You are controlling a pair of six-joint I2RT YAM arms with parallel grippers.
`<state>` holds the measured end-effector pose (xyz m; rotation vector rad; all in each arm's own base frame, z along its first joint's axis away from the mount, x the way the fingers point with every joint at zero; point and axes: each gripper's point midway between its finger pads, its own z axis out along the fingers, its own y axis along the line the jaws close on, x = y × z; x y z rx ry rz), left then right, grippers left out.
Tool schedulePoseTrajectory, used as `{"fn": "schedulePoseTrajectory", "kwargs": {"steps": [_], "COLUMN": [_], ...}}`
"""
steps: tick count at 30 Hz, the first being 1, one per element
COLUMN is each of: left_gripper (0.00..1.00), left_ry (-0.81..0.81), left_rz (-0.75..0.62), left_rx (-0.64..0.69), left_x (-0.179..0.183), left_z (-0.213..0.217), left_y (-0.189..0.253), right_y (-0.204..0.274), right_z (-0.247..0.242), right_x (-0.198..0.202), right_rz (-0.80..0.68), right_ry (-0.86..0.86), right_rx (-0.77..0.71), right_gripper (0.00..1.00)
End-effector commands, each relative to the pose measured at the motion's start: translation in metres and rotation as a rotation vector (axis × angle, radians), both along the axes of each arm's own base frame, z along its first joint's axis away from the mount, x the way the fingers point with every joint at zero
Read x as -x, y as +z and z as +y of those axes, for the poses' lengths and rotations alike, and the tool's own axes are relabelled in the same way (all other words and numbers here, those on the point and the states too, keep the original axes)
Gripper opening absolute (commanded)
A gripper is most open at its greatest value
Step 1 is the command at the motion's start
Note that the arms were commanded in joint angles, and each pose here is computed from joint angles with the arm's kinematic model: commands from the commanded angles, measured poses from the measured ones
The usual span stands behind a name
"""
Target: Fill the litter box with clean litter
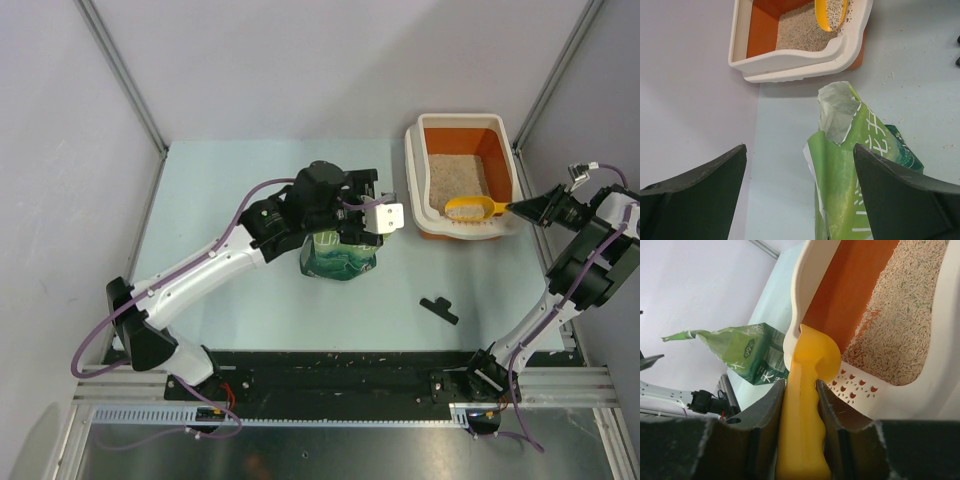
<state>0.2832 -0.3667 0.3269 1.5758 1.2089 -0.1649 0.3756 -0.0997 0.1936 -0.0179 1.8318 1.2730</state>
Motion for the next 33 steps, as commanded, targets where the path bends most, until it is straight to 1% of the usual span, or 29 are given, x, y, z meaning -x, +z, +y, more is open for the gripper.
{"fn": "schedulePoseTrajectory", "kwargs": {"steps": [1,14,24,33], "left_gripper": [0.93,0.94,0.95,0.95], "left_ry": [0.006,0.048,0.052,0.052], "left_rz": [-0.017,-0.006,0.010,0.010], "left_rx": [0.045,0.004,-0.018,-0.026], "left_x": [0.008,0.008,0.007,0.008], "left_z": [0.005,0.008,0.007,0.009], "left_y": [0.019,0.009,0.001,-0.002], "right_y": [0.061,0.034,0.042,0.048], "right_z": [-0.002,-0.005,0.012,0.014], "right_x": [0.002,-0.012,-0.012,-0.011], "right_rz": [-0.178,-0.229,-0.318,-0.368], "right_ry": [-0.056,-0.043,-0.004,0.002], "right_rx": [-0.053,-0.011,0.060,0.106], "right_gripper": [0.00,0.00,0.00,0.00]}}
